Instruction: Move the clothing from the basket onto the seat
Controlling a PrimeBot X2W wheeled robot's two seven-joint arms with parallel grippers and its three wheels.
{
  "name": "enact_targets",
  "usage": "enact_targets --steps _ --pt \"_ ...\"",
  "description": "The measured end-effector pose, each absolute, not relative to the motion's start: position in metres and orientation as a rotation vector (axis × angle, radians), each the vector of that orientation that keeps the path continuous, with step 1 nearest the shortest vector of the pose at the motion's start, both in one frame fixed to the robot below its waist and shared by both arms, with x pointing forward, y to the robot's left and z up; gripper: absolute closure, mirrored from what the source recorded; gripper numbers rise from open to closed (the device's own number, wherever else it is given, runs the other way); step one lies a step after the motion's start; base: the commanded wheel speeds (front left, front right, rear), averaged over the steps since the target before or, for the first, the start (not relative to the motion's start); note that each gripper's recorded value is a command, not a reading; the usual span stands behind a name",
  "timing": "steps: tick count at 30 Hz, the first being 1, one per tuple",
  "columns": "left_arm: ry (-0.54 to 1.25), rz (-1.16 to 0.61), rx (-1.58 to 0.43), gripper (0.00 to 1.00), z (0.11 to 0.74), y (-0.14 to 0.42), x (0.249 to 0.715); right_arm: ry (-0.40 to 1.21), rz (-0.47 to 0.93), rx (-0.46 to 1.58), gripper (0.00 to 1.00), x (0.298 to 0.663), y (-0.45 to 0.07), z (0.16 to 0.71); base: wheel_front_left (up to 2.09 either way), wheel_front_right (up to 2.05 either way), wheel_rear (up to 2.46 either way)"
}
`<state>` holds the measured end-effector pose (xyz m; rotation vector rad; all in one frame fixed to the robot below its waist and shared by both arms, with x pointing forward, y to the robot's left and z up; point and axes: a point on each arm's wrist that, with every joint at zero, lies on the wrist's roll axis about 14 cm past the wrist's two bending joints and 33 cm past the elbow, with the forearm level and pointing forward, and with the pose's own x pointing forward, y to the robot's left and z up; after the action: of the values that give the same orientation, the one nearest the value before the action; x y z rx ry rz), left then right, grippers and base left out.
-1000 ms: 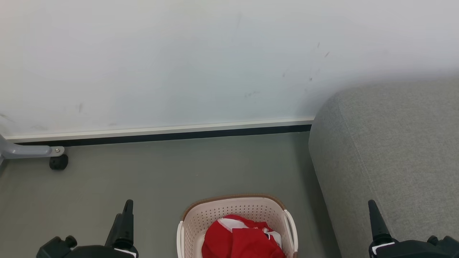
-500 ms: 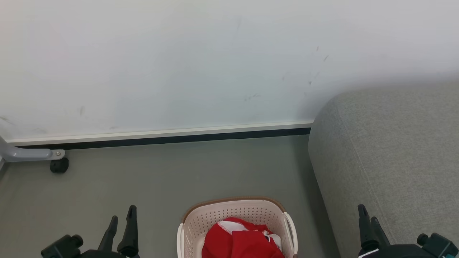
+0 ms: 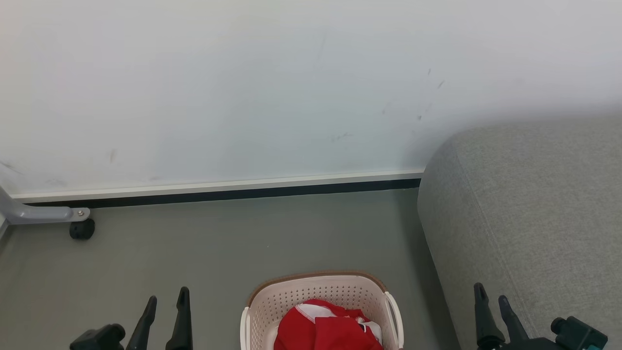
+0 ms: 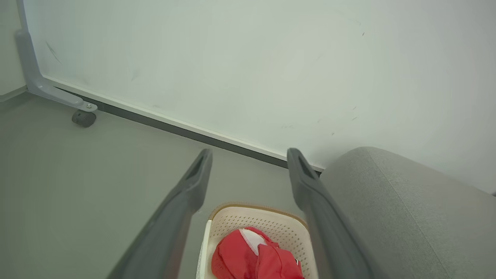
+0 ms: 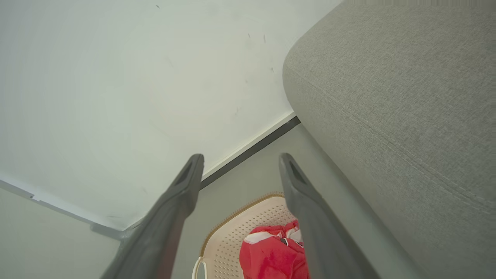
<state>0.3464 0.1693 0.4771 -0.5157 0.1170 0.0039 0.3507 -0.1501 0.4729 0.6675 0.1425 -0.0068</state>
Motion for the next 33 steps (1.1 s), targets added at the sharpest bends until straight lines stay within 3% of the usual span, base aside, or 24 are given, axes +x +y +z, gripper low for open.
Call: enact_targets --steps 33 --pt "-0.006 -0.041 -0.083 0.00 0.491 0.161 0.330 0.014 0.086 0.249 0.00 0.338 -0.125 0.492 0.00 0.00 0.00"
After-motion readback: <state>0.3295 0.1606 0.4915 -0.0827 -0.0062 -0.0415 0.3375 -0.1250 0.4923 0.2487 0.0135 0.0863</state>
